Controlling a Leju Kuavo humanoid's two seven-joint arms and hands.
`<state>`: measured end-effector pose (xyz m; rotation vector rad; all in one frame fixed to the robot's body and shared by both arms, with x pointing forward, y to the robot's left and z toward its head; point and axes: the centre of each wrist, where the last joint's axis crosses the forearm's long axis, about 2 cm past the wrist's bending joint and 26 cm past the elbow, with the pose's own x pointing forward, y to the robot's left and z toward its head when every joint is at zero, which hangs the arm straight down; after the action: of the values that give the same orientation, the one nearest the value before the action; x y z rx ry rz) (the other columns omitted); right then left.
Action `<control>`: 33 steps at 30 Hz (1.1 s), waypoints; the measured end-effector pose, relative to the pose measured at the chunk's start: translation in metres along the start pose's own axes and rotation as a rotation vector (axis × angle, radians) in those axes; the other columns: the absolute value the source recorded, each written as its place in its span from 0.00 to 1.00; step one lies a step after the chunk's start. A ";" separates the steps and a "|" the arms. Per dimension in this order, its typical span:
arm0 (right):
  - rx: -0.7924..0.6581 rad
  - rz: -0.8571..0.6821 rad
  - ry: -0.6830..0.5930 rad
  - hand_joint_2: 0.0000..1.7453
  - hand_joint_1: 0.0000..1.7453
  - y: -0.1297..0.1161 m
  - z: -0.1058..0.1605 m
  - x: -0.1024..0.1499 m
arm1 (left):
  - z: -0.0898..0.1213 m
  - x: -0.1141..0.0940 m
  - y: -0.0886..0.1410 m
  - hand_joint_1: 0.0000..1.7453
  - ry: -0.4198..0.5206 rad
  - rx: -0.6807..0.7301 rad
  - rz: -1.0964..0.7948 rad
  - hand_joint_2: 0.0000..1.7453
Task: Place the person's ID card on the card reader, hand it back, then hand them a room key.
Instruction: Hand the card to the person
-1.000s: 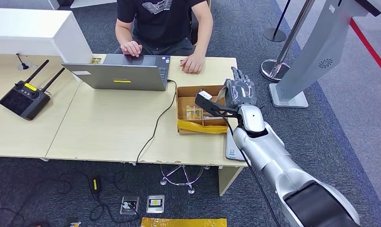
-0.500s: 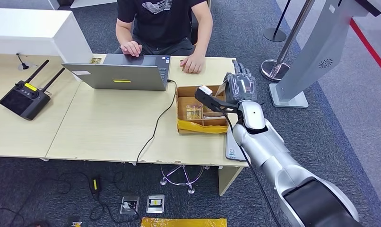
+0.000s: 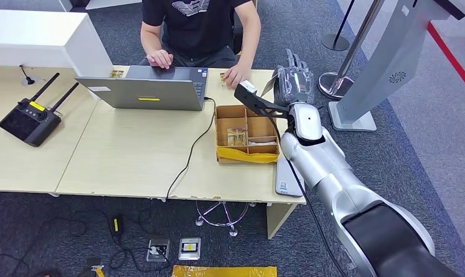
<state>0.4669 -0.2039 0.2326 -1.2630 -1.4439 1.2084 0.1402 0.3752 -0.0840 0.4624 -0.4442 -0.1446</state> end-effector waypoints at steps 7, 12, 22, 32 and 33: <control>0.022 0.017 0.008 1.00 1.00 0.002 0.001 0.003 | 0.000 0.000 0.000 0.00 0.004 -0.001 0.022 0.00; 0.042 0.033 0.014 1.00 1.00 0.007 0.004 0.004 | 0.001 -0.007 0.000 0.00 -0.013 0.015 0.134 0.00; 0.055 0.038 0.028 1.00 1.00 0.013 0.007 0.000 | 0.006 -0.032 0.000 0.00 0.016 0.064 0.285 0.00; 0.054 0.032 0.040 1.00 1.00 0.012 0.007 -0.002 | 0.007 -0.039 0.000 0.00 0.018 0.086 0.345 0.00; 0.054 0.032 0.042 1.00 1.00 0.012 0.007 -0.002 | 0.007 -0.039 0.000 0.00 0.016 0.087 0.346 0.00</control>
<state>0.4628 -0.2063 0.2194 -1.2719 -1.3566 1.2272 0.1024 0.3820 -0.0932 0.4649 -0.5094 0.2133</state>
